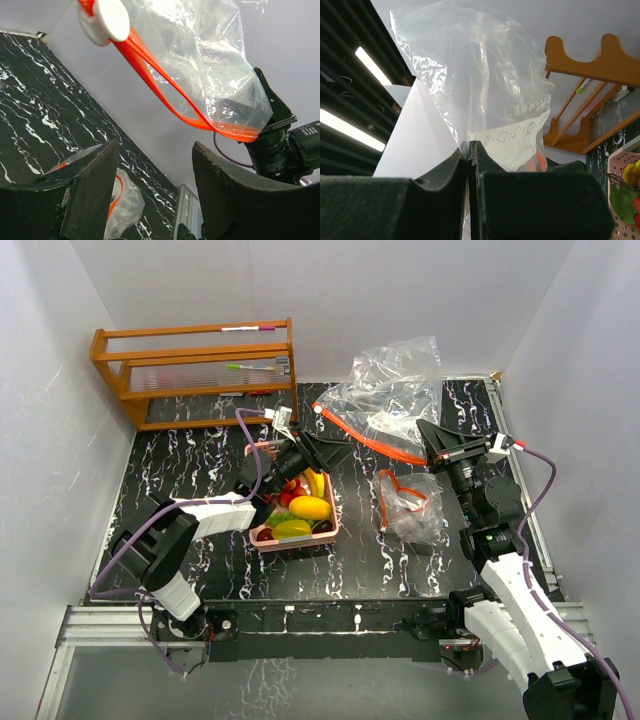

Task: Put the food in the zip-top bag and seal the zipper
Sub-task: Open the zipper of the food storage bag.

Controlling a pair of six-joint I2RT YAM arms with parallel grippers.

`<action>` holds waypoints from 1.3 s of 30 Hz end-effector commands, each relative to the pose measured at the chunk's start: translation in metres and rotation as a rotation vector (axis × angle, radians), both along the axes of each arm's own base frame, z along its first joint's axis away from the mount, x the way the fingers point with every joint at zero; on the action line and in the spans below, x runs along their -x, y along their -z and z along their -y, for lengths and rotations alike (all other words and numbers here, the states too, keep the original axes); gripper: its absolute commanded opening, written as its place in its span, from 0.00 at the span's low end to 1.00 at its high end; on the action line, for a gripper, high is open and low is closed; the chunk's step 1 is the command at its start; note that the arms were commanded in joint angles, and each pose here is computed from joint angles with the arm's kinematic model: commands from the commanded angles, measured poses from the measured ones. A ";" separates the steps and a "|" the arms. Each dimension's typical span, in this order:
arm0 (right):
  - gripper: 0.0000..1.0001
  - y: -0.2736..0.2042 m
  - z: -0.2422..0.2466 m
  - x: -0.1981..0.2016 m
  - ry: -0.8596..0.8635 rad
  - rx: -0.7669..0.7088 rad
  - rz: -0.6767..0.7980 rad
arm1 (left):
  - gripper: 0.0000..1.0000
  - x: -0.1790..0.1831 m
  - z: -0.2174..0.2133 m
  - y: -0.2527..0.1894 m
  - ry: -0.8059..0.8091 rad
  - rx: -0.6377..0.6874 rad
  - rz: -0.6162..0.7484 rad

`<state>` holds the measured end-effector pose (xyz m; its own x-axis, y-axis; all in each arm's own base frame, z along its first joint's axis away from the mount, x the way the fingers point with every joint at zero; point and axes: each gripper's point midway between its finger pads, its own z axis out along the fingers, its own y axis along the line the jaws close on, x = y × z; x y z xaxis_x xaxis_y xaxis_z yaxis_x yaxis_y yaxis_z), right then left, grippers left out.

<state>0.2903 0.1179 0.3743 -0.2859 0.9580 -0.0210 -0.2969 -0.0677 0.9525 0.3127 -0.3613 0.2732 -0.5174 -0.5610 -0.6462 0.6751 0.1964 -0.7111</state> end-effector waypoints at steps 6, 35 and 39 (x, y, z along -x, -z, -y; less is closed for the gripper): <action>0.08 -0.030 -0.001 0.014 -0.016 -0.010 0.080 | 0.60 0.003 0.001 -0.035 0.013 0.089 0.086; 0.08 0.000 -0.005 0.021 -0.050 0.003 0.009 | 0.64 -0.024 0.006 -0.060 -0.047 0.197 0.086; 0.08 0.013 -0.006 0.020 -0.054 0.004 -0.022 | 0.64 -0.022 0.012 -0.073 0.001 0.252 0.110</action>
